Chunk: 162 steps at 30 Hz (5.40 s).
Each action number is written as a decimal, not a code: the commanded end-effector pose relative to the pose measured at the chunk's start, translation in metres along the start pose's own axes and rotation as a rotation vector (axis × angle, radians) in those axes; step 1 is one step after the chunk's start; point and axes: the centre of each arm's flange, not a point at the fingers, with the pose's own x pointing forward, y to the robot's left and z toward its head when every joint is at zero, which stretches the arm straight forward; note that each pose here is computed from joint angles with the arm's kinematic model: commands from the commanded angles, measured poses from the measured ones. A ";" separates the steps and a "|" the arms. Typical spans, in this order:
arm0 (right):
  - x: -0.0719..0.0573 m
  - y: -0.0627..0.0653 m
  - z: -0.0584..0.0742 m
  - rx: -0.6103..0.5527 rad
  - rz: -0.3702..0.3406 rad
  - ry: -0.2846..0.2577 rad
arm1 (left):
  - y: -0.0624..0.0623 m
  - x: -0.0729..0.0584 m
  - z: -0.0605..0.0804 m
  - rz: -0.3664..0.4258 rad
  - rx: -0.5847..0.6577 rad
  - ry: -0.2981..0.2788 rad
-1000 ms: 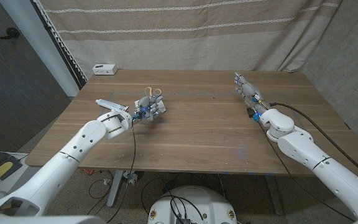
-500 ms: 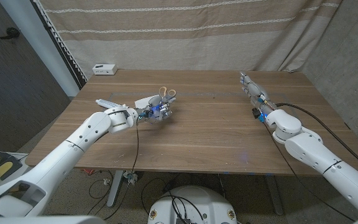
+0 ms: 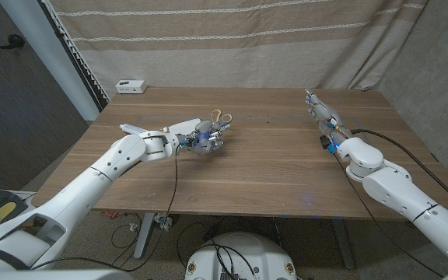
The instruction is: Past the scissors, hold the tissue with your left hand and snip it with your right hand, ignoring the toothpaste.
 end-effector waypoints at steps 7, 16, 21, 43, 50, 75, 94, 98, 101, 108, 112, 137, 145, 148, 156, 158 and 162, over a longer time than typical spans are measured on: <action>-0.009 -0.010 0.009 -0.061 -0.022 0.003 | -0.015 0.020 0.003 -0.110 0.072 0.093; -0.009 -0.009 0.016 -0.086 -0.015 -0.001 | -0.023 0.024 0.000 -0.162 0.108 0.138; -0.009 -0.007 0.022 -0.126 0.012 0.003 | -0.030 0.027 0.001 -0.203 0.150 0.152; -0.024 0.000 0.038 -0.251 0.007 0.006 | -0.060 0.030 -0.004 -0.312 0.245 0.164; -0.026 0.003 0.043 -0.282 -0.008 0.009 | -0.064 0.032 -0.006 -0.351 0.245 0.194; -0.031 0.008 0.061 -0.413 0.074 0.025 | -0.078 0.037 -0.010 -0.429 0.297 0.257; -0.036 0.009 0.069 -0.511 0.091 0.043 | -0.085 0.041 -0.014 -0.460 0.342 0.275; -0.037 0.011 0.071 -0.528 0.097 0.030 | -0.085 0.042 -0.015 -0.454 0.339 0.279; -0.038 0.012 0.073 -0.549 0.106 0.030 | -0.085 0.042 -0.015 -0.448 0.338 0.279; -0.039 0.017 0.080 -0.580 0.146 0.011 | -0.085 0.042 -0.016 -0.445 0.335 0.283; -0.041 0.021 0.083 -0.618 0.148 0.009 | -0.084 0.042 -0.017 -0.435 0.334 0.284; -0.043 0.048 0.100 -0.803 0.230 -0.022 | -0.085 0.044 -0.016 -0.455 0.350 0.293; -0.044 0.054 0.106 -0.862 0.251 -0.016 | -0.087 0.045 -0.016 -0.465 0.357 0.297; -0.044 0.056 0.107 -0.886 0.250 -0.015 | -0.088 0.046 -0.016 -0.467 0.359 0.298; -0.044 0.067 0.111 -0.945 0.277 -0.017 | -0.088 0.047 -0.015 -0.471 0.372 0.304; -0.045 0.069 0.112 -0.957 0.279 -0.017 | -0.088 0.047 -0.014 -0.469 0.379 0.301; -0.046 0.074 0.113 -0.989 0.289 -0.007 | -0.089 0.048 -0.015 -0.474 0.382 0.311</action>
